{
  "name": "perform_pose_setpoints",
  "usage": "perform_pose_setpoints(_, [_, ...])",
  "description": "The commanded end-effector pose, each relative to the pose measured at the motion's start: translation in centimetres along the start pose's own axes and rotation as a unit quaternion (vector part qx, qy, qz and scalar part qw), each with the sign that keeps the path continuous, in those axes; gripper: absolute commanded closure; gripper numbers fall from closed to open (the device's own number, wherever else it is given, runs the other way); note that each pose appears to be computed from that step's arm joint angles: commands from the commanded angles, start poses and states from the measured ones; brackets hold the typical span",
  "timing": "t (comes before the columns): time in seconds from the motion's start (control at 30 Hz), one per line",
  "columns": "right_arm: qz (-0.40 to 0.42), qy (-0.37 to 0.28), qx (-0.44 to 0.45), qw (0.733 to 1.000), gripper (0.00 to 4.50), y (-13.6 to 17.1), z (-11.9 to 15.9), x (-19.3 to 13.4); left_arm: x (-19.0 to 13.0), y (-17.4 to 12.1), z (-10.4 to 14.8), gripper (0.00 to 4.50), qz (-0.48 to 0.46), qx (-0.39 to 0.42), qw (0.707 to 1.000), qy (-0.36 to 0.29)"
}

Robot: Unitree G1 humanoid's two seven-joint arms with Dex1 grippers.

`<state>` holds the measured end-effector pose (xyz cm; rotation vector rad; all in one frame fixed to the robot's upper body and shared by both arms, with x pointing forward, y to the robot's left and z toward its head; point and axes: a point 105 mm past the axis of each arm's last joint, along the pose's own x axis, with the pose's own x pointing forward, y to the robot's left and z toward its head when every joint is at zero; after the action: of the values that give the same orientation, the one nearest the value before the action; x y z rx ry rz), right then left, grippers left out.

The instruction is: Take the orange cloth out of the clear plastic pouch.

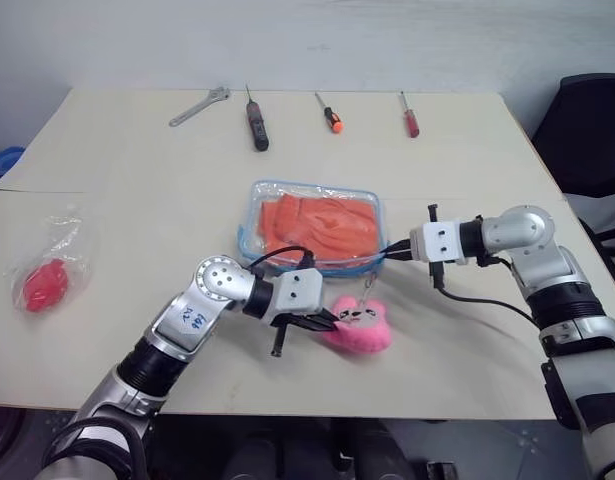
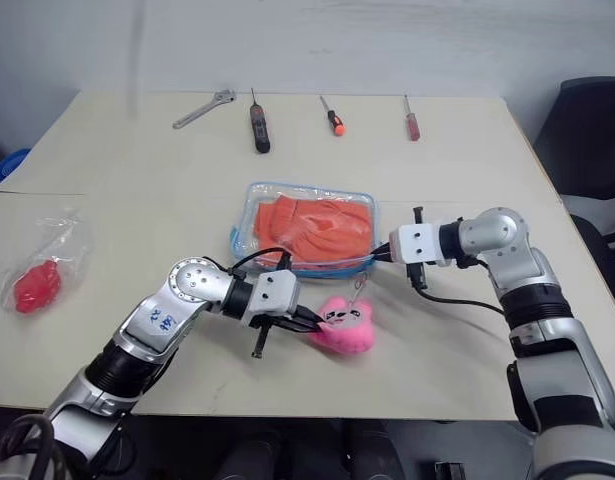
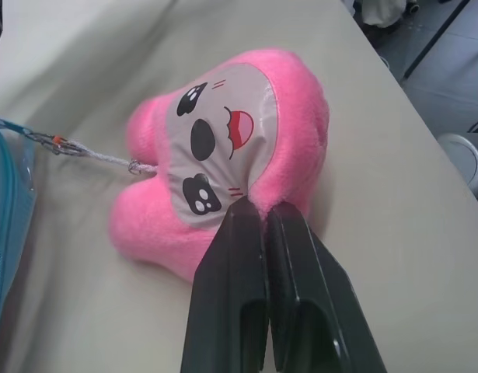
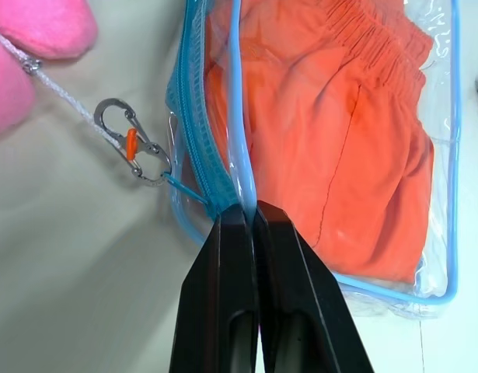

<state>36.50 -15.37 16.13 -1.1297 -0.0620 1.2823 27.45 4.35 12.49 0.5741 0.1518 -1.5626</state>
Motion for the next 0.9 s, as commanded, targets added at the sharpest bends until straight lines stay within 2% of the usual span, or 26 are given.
perform_pose_setpoints(0.03, [-0.011,-0.002,-0.019,1.0,4.46,-0.6,0.3,-0.3,-1.7,0.4,0.4,4.5,0.048,-0.016,0.999,-0.011])
perform_pose_setpoints(0.2, [-0.017,0.001,-0.033,0.999,4.46,-1.0,-0.1,-0.7,-5.6,-0.2,-0.5,4.5,0.142,-0.084,0.986,-0.022])
perform_pose_setpoints(0.4, [-0.009,-0.004,-0.038,0.999,4.46,-1.1,-0.4,-1.2,-10.5,-2.6,-1.6,4.5,0.245,-0.149,0.958,-0.008])
perform_pose_setpoints(0.53, [-0.002,-0.008,-0.041,0.999,4.46,-1.0,-0.5,-1.6,-14.0,-4.5,-2.6,4.5,0.31,-0.188,0.932,0.013])
perform_pose_setpoints(0.7, [0.0,-0.016,-0.04,0.999,4.46,-1.1,-0.5,-2.1,-21.0,-7.2,-5.5,4.5,0.412,-0.236,0.877,0.075])
perform_pose_setpoints(0.9, [0.0,-0.024,-0.039,0.999,4.46,-1.3,-0.2,-1.3,-23.2,-7.3,-6.2,4.5,0.45,-0.247,0.855,0.074])
